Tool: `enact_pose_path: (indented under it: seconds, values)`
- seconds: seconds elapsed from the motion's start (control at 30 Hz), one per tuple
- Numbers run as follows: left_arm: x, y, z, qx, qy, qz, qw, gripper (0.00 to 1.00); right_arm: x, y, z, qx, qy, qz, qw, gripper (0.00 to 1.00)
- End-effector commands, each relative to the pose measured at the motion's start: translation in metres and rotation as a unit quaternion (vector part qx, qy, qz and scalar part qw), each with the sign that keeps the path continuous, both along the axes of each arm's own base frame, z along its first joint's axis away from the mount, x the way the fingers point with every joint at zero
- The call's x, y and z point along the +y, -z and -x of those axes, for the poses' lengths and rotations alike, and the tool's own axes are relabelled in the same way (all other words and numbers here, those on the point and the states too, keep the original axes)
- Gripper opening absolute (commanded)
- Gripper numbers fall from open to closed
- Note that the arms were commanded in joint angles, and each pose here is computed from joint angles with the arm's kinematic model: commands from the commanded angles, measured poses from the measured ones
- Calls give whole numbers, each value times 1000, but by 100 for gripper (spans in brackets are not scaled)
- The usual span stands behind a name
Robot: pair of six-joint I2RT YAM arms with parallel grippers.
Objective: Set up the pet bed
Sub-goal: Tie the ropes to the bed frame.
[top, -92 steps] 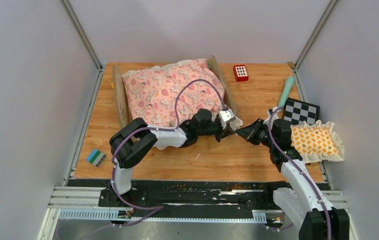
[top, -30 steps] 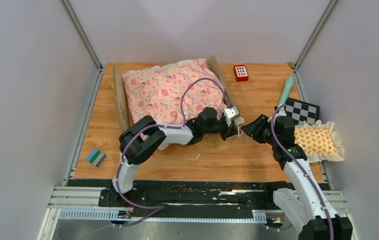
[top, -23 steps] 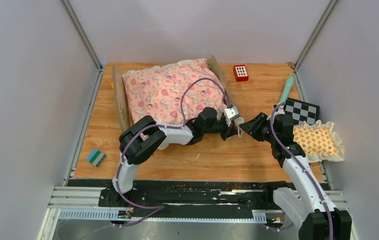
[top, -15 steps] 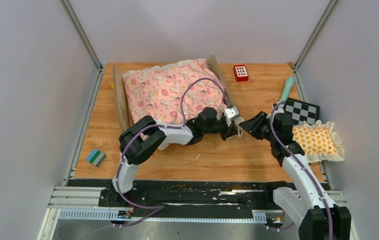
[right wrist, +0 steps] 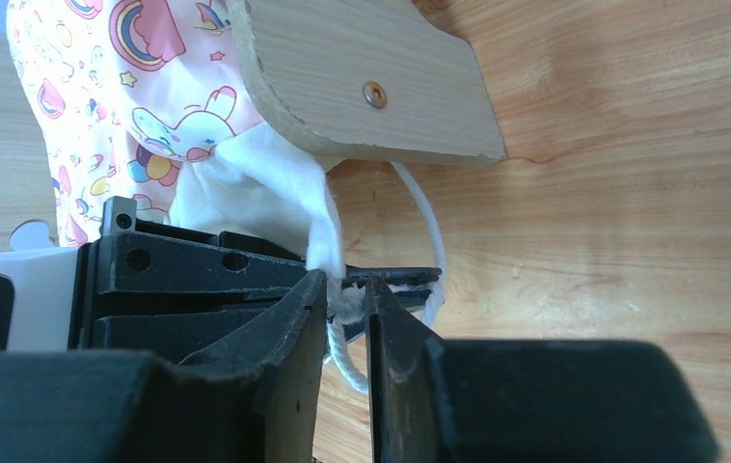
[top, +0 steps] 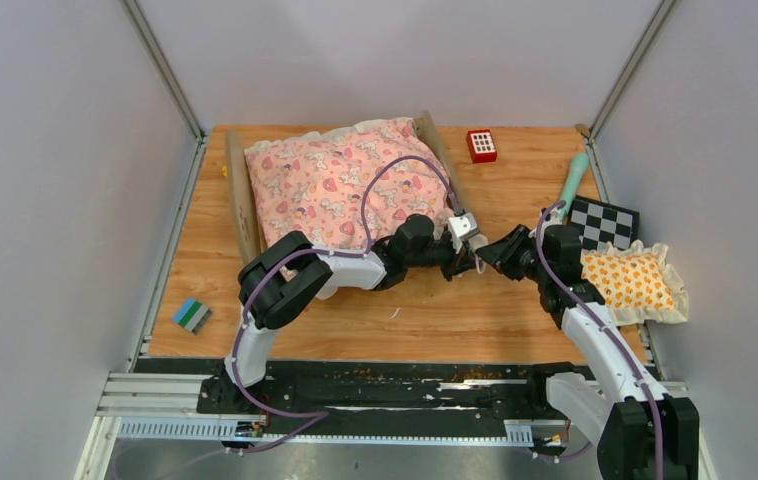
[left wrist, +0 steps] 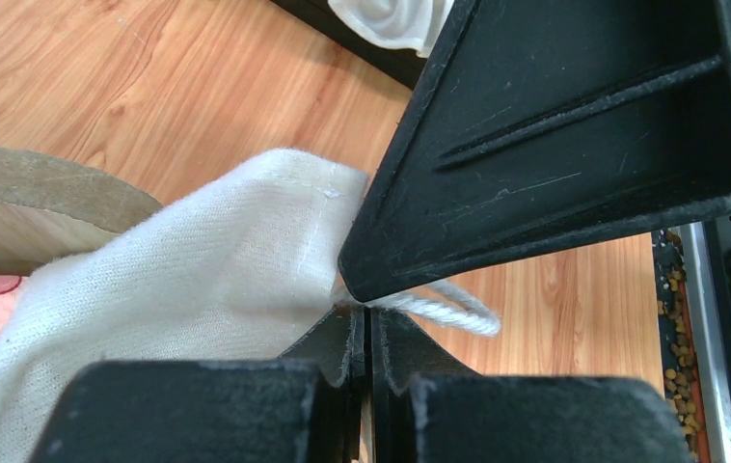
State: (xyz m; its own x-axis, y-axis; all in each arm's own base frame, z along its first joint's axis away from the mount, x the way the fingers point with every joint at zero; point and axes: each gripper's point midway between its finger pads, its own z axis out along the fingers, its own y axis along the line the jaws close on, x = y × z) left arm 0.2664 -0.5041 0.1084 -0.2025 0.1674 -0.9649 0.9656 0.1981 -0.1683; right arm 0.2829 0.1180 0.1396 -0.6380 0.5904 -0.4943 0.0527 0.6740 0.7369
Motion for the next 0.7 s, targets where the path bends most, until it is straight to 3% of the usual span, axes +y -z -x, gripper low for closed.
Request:
enact_pose_path:
  seconds: [0.0,0.3,0.4,0.47,0.67]
  values:
    - [-2,-16,-4,-15,-1,25,1000,0,6,-11,-4,-26,-12,-18,999,21]
    - [-1,-17,-7,-16,-5,26,1000,0,8,-7,-1,-23,-19,-22,999,17]
    - [1,-17,-8,-17,-8,28,999,0,7,-3,-1,-17,-19,-17,1000,27]
    - [1,-19,-8,-17,-8,30,999,0,7,0,0,-14,-17,-15,1000,27]
    - [2,-17,-6,-16,-6,29,999,0,6,-3,-2,-22,-10,-20,1000,18]
